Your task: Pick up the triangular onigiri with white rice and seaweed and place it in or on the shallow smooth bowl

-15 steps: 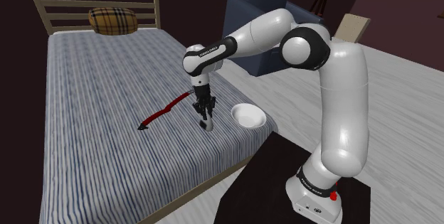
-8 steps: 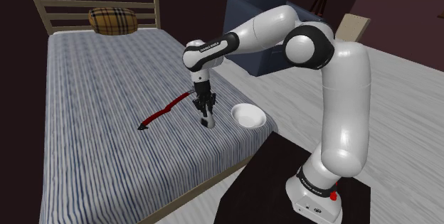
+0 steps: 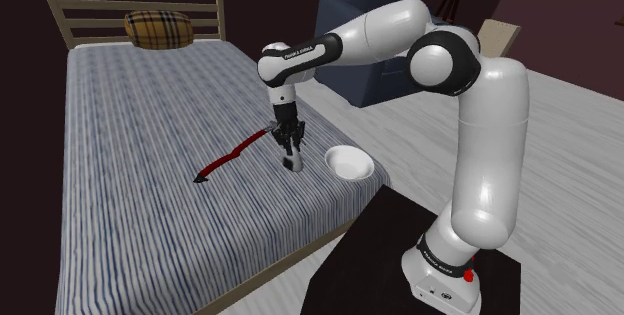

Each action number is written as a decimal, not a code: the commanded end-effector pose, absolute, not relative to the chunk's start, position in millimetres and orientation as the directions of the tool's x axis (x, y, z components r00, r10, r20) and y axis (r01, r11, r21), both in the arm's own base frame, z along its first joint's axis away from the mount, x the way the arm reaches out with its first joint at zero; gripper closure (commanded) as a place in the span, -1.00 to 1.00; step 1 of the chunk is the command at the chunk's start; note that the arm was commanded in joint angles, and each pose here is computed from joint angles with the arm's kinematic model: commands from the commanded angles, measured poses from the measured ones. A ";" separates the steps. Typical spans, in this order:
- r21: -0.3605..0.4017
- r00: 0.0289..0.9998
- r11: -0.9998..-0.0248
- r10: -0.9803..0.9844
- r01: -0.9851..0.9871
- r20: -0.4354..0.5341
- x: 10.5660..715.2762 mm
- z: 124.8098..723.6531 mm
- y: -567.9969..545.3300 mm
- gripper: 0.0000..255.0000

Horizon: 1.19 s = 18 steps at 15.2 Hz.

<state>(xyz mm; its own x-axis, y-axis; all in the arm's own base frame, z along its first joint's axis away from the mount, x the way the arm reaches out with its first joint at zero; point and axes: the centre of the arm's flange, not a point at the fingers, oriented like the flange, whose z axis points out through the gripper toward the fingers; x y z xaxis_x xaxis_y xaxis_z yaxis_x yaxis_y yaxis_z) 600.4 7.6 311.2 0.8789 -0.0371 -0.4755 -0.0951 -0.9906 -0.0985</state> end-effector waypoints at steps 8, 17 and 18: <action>-0.099 0.879 -0.991 -0.037 -0.095 -0.476 599.4 359.6 7.7 1.00; -0.099 0.879 -0.991 -0.037 -0.095 -0.476 567.6 388.9 -34.0 1.00; -0.099 0.879 -0.991 -0.037 -0.095 -0.476 559.6 390.6 -44.4 1.00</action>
